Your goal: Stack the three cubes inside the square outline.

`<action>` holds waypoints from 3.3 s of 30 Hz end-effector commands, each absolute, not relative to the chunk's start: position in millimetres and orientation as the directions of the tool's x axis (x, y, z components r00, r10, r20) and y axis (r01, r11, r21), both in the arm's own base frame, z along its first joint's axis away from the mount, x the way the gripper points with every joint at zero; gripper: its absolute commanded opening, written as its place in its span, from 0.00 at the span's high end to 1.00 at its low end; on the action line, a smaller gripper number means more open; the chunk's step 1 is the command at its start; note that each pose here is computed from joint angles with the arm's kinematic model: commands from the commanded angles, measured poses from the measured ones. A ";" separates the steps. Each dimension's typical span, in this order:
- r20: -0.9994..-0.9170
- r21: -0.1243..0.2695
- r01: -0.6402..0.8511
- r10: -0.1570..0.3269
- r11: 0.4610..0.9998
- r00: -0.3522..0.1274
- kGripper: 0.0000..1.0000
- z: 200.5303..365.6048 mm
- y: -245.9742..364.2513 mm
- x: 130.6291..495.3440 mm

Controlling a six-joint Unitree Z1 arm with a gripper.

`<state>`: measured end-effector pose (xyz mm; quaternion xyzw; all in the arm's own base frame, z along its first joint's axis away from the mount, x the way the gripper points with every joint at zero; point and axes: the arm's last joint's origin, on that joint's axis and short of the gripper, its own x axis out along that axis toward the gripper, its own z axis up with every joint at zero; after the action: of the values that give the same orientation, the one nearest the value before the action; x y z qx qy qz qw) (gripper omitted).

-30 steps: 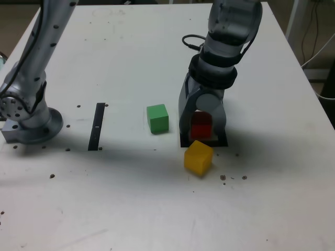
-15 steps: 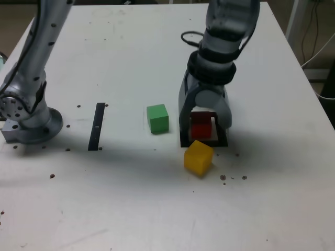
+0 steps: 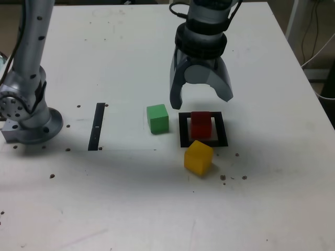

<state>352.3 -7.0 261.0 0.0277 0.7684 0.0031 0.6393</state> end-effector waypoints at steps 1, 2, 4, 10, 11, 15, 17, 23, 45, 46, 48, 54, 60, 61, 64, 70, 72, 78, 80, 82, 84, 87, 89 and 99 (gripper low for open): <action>-0.983 0.039 0.040 0.045 0.998 -0.179 0.01 263.9 -7.5 349.6; -0.983 0.038 0.045 0.045 0.998 -0.179 0.01 264.2 -8.5 348.8; -0.983 0.036 0.058 0.046 0.998 -0.178 0.01 265.7 -11.9 346.8; -0.985 0.024 0.112 0.043 0.993 -0.170 0.01 272.6 -31.6 340.9; -0.985 0.021 0.119 0.041 0.993 -0.170 0.01 273.2 -35.4 340.0; -0.984 0.004 0.145 0.029 0.989 -0.173 0.01 274.2 -52.2 336.2; -0.984 -0.005 0.159 0.024 0.987 -0.176 0.01 273.9 -61.8 334.4; -0.983 -0.023 0.212 0.016 0.977 -0.181 0.01 269.8 -96.4 334.7; -0.981 -0.009 0.354 0.060 0.935 -0.183 0.01 255.5 -131.8 334.1; -0.981 -0.007 0.376 0.066 0.927 -0.181 0.01 255.3 -131.6 334.3; -0.981 -0.002 0.426 0.080 0.905 -0.176 0.01 254.7 -130.7 334.0; -0.985 0.020 0.587 0.118 0.810 -0.129 0.02 255.3 -130.2 333.4; -0.985 0.051 0.648 0.145 0.760 -0.092 0.02 257.7 -128.6 330.3; -0.985 0.054 0.650 0.146 0.758 -0.089 0.02 257.8 -128.2 329.7; -0.985 0.056 0.652 0.147 0.756 -0.085 0.02 258.2 -127.4 327.9; -0.986 0.051 0.650 0.144 0.758 -0.090 0.02 255.3 -128.0 328.9; -0.985 0.049 0.649 0.144 0.759 -0.094 0.02 252.6 -128.4 329.8; -0.983 0.039 0.646 0.144 0.762 -0.111 0.02 241.2 -129.8 332.4; -0.983 0.034 0.645 0.142 0.763 -0.115 0.02 237.3 -130.5 333.5; -0.983 0.028 0.645 0.139 0.764 -0.121 0.02 233.1 -131.1 334.4; -0.983 0.024 0.644 0.136 0.765 -0.124 0.03 229.4 -131.8 335.6; -0.983 0.018 0.643 0.131 0.766 -0.127 0.03 224.8 -132.7 337.1; -0.984 0.015 0.642 0.127 0.767 -0.128 0.04 222.6 -133.2 337.8; -0.986 -0.003 0.634 0.101 0.774 -0.129 0.13 212.1 -135.7 340.7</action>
<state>340.1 -135.0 214.4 0.2568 0.7175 -0.2190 0.6093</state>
